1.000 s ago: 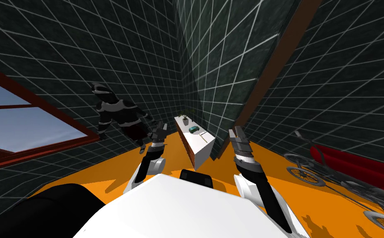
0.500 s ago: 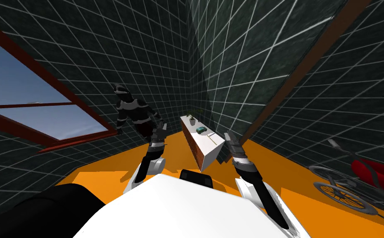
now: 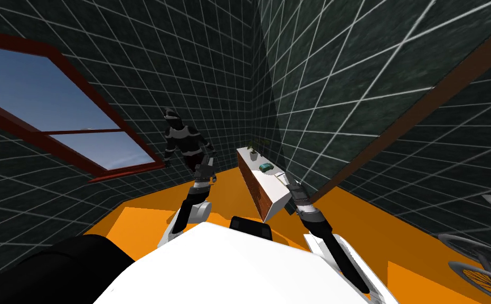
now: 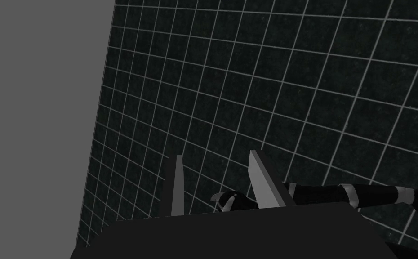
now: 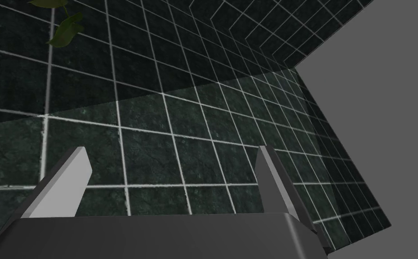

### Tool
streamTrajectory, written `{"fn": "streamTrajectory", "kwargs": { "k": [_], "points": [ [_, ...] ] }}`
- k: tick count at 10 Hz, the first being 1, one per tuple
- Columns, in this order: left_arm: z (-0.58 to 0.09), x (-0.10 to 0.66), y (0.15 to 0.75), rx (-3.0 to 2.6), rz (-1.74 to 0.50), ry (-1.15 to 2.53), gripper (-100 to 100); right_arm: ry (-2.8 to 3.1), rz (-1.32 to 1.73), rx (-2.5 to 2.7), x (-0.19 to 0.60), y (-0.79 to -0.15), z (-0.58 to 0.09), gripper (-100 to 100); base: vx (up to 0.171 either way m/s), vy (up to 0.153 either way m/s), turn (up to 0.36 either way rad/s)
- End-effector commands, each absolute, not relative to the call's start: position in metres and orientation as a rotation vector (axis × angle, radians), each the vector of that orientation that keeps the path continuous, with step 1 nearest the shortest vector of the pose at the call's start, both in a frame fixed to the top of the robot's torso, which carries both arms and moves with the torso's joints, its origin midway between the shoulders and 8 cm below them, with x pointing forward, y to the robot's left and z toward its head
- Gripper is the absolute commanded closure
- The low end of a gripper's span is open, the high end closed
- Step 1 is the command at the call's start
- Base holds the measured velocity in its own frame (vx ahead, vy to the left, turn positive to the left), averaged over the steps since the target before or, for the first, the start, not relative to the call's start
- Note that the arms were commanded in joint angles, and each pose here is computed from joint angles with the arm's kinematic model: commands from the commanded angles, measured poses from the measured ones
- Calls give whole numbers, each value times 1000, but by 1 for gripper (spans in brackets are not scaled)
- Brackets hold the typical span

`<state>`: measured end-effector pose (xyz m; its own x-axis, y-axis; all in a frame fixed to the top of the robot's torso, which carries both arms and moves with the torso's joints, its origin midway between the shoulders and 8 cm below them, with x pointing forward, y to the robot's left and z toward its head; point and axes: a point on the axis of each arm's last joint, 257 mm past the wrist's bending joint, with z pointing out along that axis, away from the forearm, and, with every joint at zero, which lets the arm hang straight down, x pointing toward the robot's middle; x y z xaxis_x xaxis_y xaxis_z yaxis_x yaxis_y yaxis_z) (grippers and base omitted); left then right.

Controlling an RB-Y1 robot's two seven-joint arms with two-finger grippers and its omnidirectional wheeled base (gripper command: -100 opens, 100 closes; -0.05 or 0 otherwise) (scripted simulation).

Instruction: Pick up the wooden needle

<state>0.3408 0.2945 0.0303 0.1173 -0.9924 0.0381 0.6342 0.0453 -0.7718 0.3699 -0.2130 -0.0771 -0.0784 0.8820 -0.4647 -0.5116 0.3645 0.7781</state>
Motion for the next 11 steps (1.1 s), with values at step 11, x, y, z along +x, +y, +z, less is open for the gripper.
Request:
{"fn": "streamTrajectory", "kwargs": {
  "k": [11],
  "points": [
    [30,341,295,-745,-1367,610,0,1568,1059,301,359,-244,-216,-100,48,135,139]
  ]
}}
